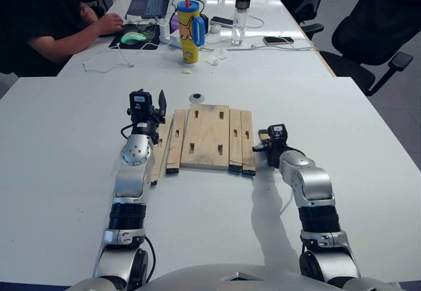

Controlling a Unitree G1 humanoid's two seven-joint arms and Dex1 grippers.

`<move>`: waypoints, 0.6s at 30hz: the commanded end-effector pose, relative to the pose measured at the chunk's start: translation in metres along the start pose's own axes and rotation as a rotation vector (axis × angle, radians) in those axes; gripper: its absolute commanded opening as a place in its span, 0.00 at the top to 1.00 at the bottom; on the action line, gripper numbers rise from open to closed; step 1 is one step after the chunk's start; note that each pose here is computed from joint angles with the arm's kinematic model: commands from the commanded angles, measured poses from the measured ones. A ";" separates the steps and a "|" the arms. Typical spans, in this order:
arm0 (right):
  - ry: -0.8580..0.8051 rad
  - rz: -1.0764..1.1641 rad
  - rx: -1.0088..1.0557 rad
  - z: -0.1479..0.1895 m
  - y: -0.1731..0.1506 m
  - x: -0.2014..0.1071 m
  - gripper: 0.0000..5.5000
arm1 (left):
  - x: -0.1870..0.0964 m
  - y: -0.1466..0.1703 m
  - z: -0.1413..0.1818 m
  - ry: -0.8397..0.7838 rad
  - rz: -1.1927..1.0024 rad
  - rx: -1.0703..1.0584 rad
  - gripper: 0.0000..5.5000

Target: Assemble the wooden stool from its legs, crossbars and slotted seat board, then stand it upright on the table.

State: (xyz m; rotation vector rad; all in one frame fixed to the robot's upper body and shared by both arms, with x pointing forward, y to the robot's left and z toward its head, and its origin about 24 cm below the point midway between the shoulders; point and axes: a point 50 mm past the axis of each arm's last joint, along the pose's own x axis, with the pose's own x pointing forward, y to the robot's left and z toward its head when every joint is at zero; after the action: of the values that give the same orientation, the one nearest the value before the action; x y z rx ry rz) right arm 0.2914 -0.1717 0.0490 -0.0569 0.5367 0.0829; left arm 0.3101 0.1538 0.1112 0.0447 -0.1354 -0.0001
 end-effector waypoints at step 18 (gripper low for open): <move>-0.041 0.092 -0.113 -0.002 -0.023 0.002 0.67 | -0.003 -0.003 -0.003 0.015 0.005 -0.027 0.49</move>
State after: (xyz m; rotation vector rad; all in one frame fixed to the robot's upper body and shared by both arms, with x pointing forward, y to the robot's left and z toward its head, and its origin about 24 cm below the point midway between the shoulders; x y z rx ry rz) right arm 0.2960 -0.1922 0.0520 -0.1317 0.4587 0.1907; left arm 0.3086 0.1511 0.1077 0.0158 -0.1222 0.0000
